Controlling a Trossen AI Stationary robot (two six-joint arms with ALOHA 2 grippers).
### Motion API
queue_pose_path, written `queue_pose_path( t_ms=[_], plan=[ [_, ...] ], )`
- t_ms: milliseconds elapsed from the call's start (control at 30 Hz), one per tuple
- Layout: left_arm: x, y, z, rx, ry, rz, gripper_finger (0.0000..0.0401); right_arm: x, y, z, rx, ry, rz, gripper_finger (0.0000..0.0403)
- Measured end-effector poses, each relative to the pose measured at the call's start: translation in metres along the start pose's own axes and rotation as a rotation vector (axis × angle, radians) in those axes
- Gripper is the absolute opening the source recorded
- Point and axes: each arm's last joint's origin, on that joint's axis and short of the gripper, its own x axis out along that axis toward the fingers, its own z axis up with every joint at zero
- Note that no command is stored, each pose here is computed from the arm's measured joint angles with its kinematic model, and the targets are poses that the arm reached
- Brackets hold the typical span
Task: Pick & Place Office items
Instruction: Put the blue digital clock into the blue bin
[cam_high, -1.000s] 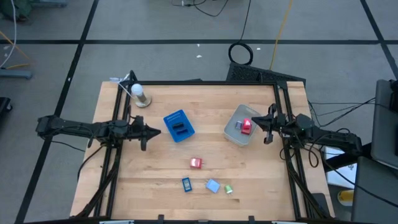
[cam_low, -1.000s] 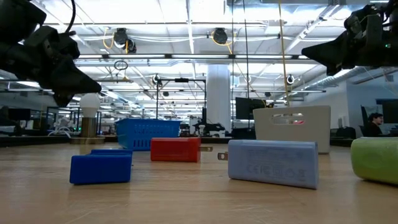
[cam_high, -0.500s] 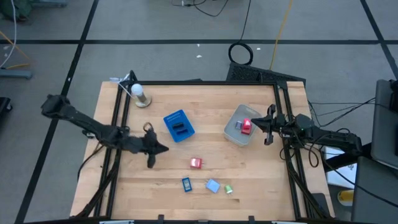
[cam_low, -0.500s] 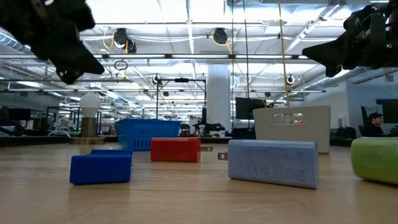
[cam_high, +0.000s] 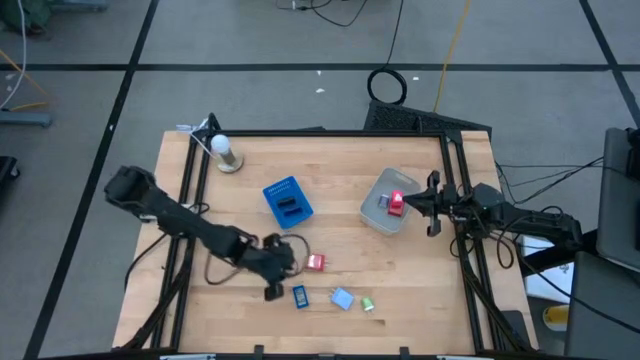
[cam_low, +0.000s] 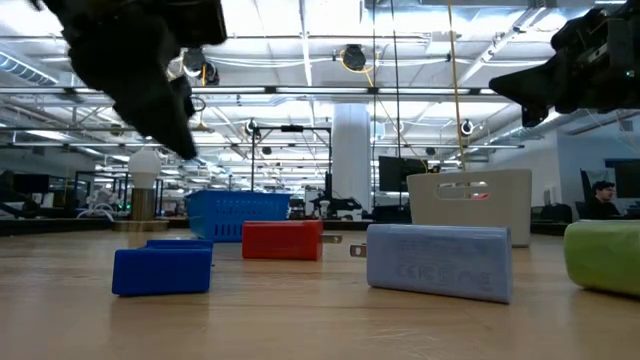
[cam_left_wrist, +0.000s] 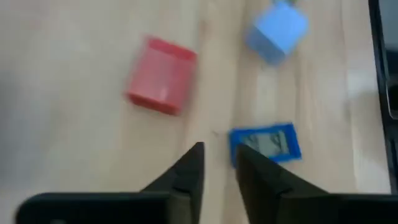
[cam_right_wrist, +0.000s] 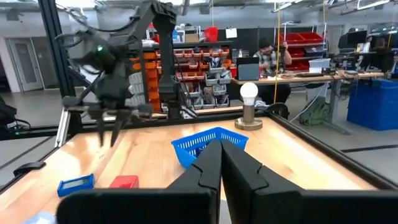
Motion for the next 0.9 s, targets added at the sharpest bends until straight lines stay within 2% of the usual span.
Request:
queue_pose_path(
  t_ms=[100, 233, 333, 433, 600, 833, 900],
  plan=[
    [0.016, -0.008, 0.003, 0.082, 0.092, -0.029, 0.014, 0.0, 0.0, -0.002, 0.008, 0.017, -0.001, 0.0004],
    [0.029, -0.023, 0.009, 0.342, 0.128, -0.022, 0.0204, 0.0, 0.0, -0.003, 0.008, 0.027, -0.002, 0.0004],
    [0.033, -0.032, 0.016, 0.524, 0.124, -0.016, 0.0233, 0.0, 0.0, -0.003, 0.008, 0.027, -0.002, 0.0004],
    [0.03, -0.041, 0.026, 0.687, 0.096, -0.031, 0.0244, 0.0, 0.0, -0.003, 0.004, 0.028, -0.002, 0.0004],
    [0.028, -0.042, 0.03, 0.868, 0.114, -0.057, 0.0246, 0.0, 0.0, -0.002, 0.001, 0.026, -0.002, 0.0004],
    [0.033, -0.034, 0.025, 1.015, 0.201, -0.111, 0.0246, 0.0, 0.0, -0.002, -0.003, 0.02, -0.003, 0.0004],
    [0.033, -0.035, 0.026, 1.049, 0.186, -0.131, 0.0246, 0.0, 0.0, -0.002, -0.002, 0.019, -0.003, 0.0004]
  ],
)
